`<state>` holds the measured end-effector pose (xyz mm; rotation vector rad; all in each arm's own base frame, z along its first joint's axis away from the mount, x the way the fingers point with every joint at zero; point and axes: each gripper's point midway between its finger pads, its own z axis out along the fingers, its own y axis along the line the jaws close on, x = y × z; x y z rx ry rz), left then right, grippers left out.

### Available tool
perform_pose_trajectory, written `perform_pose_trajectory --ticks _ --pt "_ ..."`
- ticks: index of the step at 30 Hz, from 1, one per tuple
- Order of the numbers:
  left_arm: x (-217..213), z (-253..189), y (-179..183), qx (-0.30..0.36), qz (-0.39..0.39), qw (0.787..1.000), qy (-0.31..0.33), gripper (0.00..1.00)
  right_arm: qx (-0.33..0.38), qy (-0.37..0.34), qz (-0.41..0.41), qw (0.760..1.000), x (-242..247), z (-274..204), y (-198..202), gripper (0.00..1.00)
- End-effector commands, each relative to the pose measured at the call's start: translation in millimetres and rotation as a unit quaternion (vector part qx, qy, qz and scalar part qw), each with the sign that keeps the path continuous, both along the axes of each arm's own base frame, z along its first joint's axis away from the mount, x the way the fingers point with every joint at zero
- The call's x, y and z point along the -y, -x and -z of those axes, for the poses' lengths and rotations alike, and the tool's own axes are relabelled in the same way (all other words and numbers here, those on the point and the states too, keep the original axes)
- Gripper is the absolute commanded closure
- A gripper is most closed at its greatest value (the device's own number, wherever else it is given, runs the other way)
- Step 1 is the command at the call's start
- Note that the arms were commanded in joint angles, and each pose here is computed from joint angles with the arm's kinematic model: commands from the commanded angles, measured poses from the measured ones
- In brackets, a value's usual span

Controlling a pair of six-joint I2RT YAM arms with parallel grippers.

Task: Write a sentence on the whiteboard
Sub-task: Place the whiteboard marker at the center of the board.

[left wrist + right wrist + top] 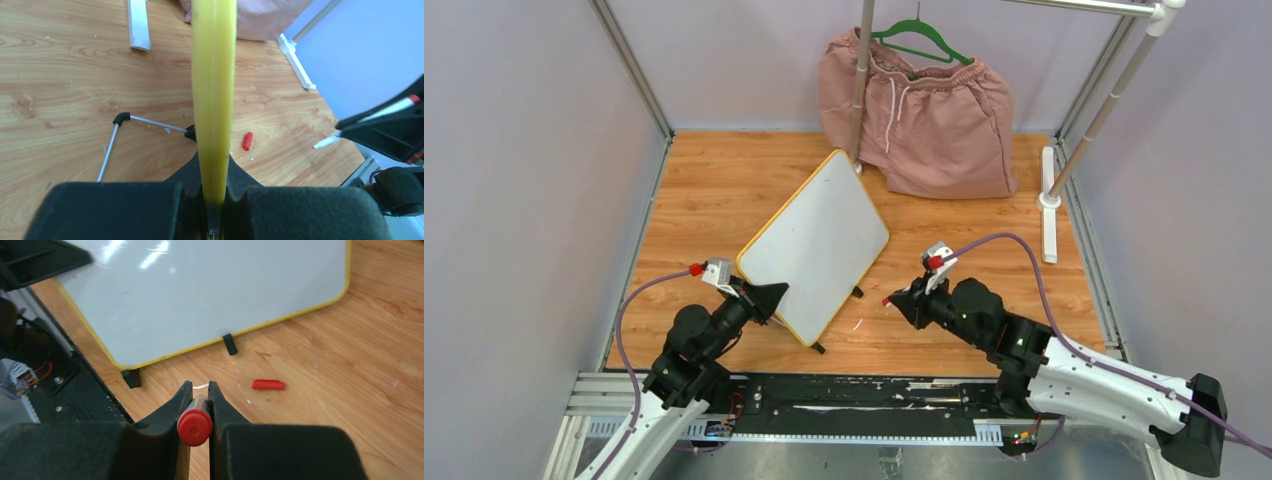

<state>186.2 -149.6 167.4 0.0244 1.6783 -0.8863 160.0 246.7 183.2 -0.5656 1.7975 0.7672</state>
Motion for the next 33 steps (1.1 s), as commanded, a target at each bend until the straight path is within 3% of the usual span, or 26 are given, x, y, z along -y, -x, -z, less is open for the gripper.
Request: perform_pose_trajectory --ticks 1,6,8,13,18,28,33 --pt "-0.4 -21.8 8.4 0.040 0.012 0.999 0.013 0.95 -0.088 0.007 0.039 0.995 14.1 8.1 -20.1 1.00" --pt "-3.4 -22.0 6.6 0.042 0.003 0.999 0.009 0.97 -0.244 0.030 0.071 0.967 45.8 14.4 -33.2 1.00" --pt "-4.3 -22.6 5.6 0.043 0.000 0.999 0.009 0.98 -0.330 0.049 0.069 0.940 58.0 31.1 -28.8 1.00" --pt "-3.0 -22.8 5.9 0.047 0.004 0.999 0.008 0.98 -0.478 -0.012 0.059 0.876 64.8 57.8 -30.2 1.00" --pt "4.4 -22.8 10.0 0.054 0.028 0.998 0.011 0.98 -0.511 -0.003 0.053 0.858 61.6 70.3 -36.0 1.00" --pt "9.7 -23.9 13.0 0.062 0.046 0.997 0.015 0.98 -0.594 0.117 0.072 0.793 86.7 126.7 -33.5 1.00" --pt "10.9 -26.6 13.9 0.068 0.050 0.996 0.017 0.98 -0.595 0.152 0.102 0.782 96.8 136.2 -52.6 0.98"
